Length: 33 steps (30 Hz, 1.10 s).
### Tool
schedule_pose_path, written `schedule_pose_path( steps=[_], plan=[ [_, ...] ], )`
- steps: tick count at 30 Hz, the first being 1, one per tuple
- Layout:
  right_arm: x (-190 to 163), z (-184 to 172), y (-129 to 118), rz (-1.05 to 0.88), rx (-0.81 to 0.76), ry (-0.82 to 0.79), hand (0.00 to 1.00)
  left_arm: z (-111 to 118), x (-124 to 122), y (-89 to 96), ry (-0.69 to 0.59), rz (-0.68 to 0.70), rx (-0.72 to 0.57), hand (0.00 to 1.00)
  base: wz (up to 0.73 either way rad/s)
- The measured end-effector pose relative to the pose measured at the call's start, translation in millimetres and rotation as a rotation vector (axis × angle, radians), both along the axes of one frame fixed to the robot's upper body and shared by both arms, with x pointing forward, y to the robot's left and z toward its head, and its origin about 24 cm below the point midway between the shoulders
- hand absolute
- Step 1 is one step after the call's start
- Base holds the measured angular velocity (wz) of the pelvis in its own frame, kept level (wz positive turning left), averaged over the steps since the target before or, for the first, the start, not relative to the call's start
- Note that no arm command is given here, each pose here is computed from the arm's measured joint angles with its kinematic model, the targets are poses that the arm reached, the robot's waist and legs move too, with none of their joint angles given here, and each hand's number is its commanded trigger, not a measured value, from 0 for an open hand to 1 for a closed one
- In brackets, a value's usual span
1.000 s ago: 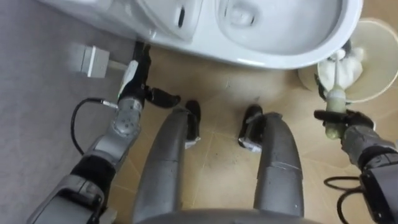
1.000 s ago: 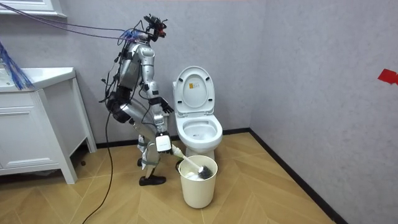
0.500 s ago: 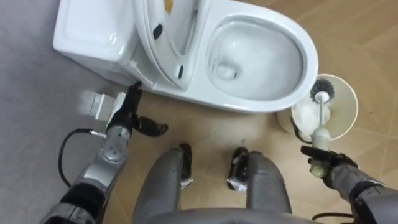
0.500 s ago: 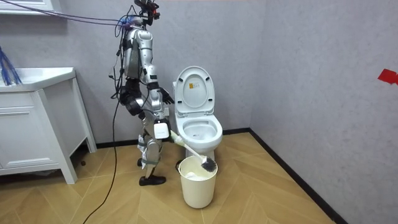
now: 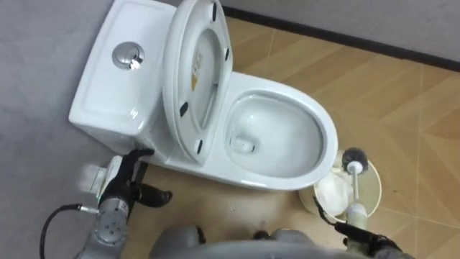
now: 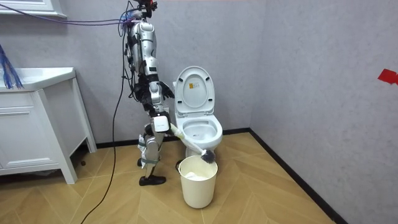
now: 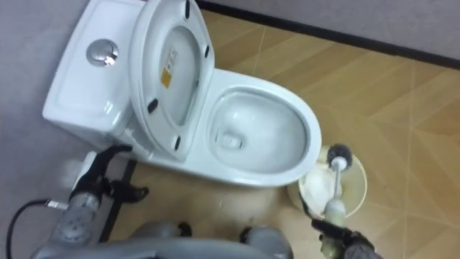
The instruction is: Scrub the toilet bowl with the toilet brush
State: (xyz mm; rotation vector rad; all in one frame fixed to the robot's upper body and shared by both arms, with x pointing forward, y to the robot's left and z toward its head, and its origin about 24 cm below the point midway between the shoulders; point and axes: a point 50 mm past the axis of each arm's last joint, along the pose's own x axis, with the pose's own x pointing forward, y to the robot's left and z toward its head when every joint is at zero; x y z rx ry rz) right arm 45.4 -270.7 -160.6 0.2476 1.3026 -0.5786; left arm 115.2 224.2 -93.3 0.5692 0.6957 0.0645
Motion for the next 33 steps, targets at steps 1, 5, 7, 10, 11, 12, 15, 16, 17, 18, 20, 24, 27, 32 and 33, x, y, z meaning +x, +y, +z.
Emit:
schedule_pose_path(
  steps=[1, 5, 7, 10, 11, 12, 15, 16, 17, 18, 20, 24, 27, 32, 33],
  plan=[
    [-0.9, -0.3, 0.5, 0.006, 0.001, 0.003, 1.00, 0.3, -0.9, -0.1, 0.000, -0.001, 0.001, 0.00, 0.06],
    [2.5, -0.4, 2.0, 0.062, 0.000, 0.006, 1.00, 10.2, -2.7, 1.0, -0.026, -0.015, 0.037, 0.00, 0.02],
    [0.2, -0.3, 0.9, 0.062, -0.006, 0.008, 1.00, 16.6, -0.8, 2.8, -0.052, -0.028, 0.066, 0.00, 0.00],
    [-2.1, -0.1, -0.2, 0.074, -0.016, 0.014, 1.00, 32.2, 2.4, 5.8, -0.115, -0.045, 0.115, 0.00, 0.00],
    [-4.8, -0.4, -0.3, 0.079, -0.019, 0.021, 1.00, 37.9, 3.3, 7.7, -0.139, -0.040, 0.128, 0.00, 0.04],
    [-6.1, -0.5, -0.5, 0.082, -0.022, 0.028, 1.00, 42.2, 3.5, 9.0, -0.158, -0.034, 0.140, 0.00, 0.09],
    [-7.0, -0.4, -1.1, 0.107, -0.035, 0.045, 1.00, 53.8, 5.0, 8.9, -0.208, -0.050, 0.188, 0.00, 0.09],
    [-6.9, -0.3, -1.4, 0.112, -0.040, 0.048, 1.00, 57.2, 5.8, 8.6, -0.223, -0.054, 0.194, 0.00, 0.08],
    [-7.1, 0.0, -2.5, 0.120, -0.051, 0.054, 1.00, 65.1, 8.0, 7.7, -0.258, -0.066, 0.220, 0.00, 0.09],
    [-7.3, 0.4, -3.7, 0.131, -0.063, 0.059, 1.00, 74.7, 12.7, 5.9, -0.310, -0.073, 0.244, 0.00, 0.11],
    [-7.4, 0.6, -4.1, 0.155, -0.077, 0.063, 1.00, 101.0, 25.3, -2.0, -0.474, -0.082, 0.254, 0.00, 0.15],
    [-7.8, 1.1, -5.5, 0.191, -0.097, 0.067, 1.00, 143.5, 54.0, -25.9, -0.815, -0.176, 0.238, 0.00, -0.01],
    [-8.9, 0.9, -5.3, 0.185, -0.097, 0.068, 1.00, 143.0, 55.5, -34.3, -0.824, -0.219, 0.236, 0.00, -0.08],
    [-8.6, 1.0, -5.6, 0.198, -0.105, 0.075, 1.00, 130.4, 50.0, -41.3, -0.758, -0.251, 0.207, 0.00, -0.01],
    [-7.4, 1.2, -5.7, 0.210, -0.111, 0.078, 1.00, 130.1, 49.9, -40.8, -0.756, -0.252, 0.209, 0.00, 0.00]
  ],
)
